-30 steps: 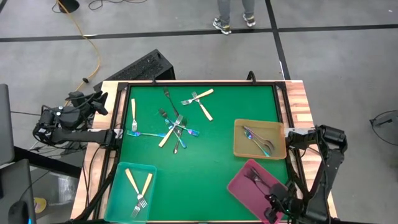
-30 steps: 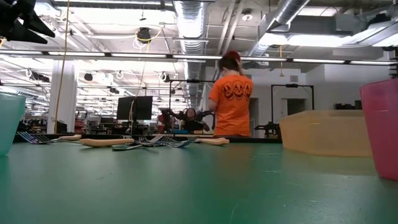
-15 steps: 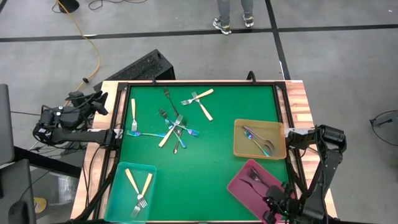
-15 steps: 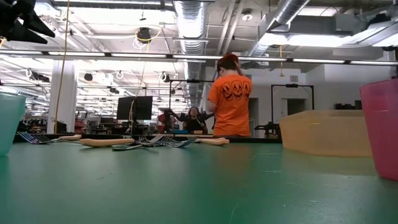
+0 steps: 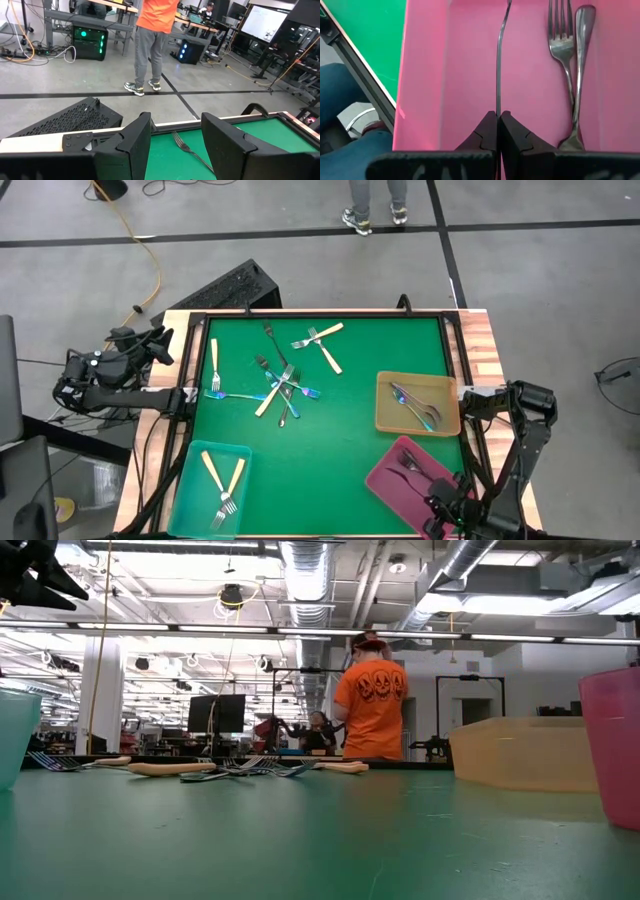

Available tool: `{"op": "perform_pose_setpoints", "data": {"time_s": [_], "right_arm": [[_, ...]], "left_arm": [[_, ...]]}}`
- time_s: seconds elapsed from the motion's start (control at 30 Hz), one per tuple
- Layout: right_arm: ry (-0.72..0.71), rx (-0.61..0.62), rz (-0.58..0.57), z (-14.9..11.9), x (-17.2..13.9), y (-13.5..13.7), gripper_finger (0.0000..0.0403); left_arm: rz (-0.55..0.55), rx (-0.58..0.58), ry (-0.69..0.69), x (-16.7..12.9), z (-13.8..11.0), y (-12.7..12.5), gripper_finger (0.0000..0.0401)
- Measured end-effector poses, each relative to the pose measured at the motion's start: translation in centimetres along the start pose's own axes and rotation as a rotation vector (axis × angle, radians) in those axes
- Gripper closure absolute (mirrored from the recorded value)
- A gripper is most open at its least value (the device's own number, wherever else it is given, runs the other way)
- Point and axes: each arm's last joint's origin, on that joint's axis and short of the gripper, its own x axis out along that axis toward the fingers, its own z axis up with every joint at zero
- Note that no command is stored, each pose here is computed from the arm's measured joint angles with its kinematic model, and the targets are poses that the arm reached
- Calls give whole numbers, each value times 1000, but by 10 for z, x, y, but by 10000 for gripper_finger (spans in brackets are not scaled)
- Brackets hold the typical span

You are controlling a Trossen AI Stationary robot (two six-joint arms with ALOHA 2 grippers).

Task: Sort silverware by color (type)
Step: Put the black fork into the pink bin

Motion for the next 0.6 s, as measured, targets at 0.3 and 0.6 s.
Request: {"op": "perform_pose_setpoints", "data": {"time_s": [0.3, 0.6], "right_arm": [[24, 30, 32, -8, 18, -6, 377], [37, 32, 23, -10, 26, -11, 375]], "left_arm": [[0, 0, 0, 0, 0, 0, 243], [1, -1, -1, 0, 0, 0, 243]]}}
